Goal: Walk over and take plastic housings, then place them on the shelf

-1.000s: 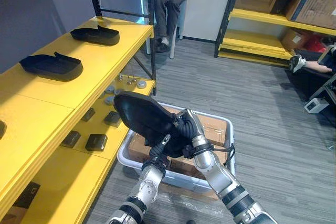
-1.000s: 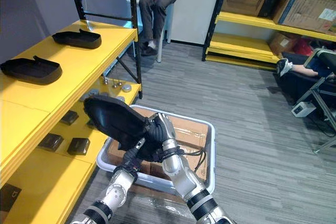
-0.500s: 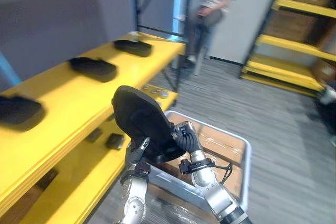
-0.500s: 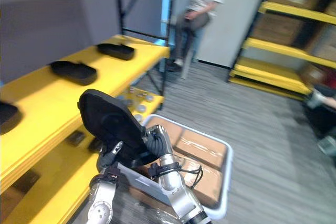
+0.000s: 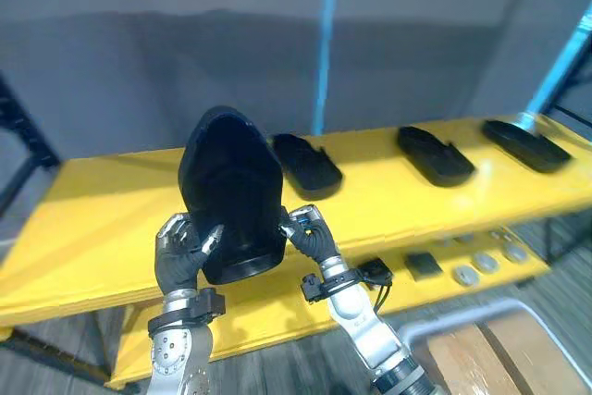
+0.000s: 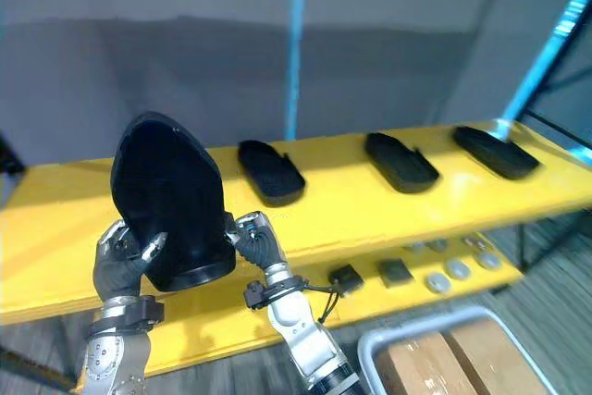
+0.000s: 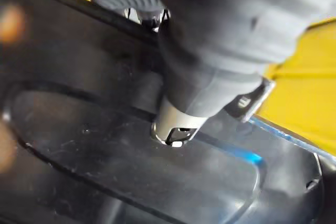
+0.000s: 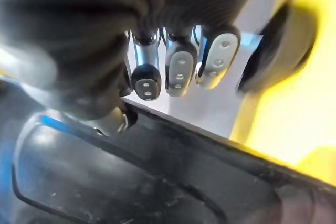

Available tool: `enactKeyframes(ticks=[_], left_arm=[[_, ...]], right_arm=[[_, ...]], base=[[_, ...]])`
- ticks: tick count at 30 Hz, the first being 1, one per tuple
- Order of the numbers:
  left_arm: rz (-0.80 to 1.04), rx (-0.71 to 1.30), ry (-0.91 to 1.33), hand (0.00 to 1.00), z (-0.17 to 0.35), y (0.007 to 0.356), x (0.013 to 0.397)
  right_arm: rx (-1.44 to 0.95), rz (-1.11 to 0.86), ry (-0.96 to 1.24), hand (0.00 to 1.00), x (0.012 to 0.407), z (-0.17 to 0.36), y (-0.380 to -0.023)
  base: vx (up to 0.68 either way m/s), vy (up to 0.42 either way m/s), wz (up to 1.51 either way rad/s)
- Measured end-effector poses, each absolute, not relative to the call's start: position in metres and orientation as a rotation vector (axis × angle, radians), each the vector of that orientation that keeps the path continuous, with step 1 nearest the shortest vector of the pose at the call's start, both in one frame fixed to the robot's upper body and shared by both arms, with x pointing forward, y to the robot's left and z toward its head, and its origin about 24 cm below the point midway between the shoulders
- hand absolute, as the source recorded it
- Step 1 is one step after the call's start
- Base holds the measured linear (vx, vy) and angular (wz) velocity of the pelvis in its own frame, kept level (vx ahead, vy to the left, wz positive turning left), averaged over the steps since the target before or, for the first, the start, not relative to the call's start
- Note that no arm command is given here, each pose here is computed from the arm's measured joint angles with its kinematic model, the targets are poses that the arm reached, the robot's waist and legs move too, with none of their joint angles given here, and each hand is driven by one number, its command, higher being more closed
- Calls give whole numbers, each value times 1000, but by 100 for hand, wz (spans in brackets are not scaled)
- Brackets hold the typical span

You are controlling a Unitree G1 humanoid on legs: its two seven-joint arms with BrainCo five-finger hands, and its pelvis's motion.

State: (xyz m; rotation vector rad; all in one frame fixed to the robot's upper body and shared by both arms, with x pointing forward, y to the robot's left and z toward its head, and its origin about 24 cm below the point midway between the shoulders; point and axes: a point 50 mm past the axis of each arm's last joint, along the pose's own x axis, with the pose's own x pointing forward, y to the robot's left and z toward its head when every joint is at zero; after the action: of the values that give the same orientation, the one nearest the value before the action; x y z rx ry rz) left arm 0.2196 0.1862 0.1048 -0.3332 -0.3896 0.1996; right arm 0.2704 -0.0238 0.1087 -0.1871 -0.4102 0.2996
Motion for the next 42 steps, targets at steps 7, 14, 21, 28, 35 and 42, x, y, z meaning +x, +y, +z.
enactKeyframes(ticks=[7,14,21,28,35,42], left_arm=[[165,-332,-388,100,103,182,213],[107,-393,-339,100,96,161,227],[25,-361,-303,100,92,161,242],[62,-315,-284,100,88,180,245],[76,-338,-287,100,101,179,288],[302,-153,-277,100,126,262,313]], right_arm=[[-129,311,-391,100,261,106,-30],[-132,268,-380,100,260,103,-53],[-43,261,-343,0,251,98,-60],[5,324,-370,0,249,107,-45],[-41,142,-372,0,240,105,-96],[-116,-268,-358,0,202,108,-201]], base=[[210,-152,54],[145,66,34],[80,433,19],[0,247,-46],[-54,-21,-4],[-5,-68,-19]])
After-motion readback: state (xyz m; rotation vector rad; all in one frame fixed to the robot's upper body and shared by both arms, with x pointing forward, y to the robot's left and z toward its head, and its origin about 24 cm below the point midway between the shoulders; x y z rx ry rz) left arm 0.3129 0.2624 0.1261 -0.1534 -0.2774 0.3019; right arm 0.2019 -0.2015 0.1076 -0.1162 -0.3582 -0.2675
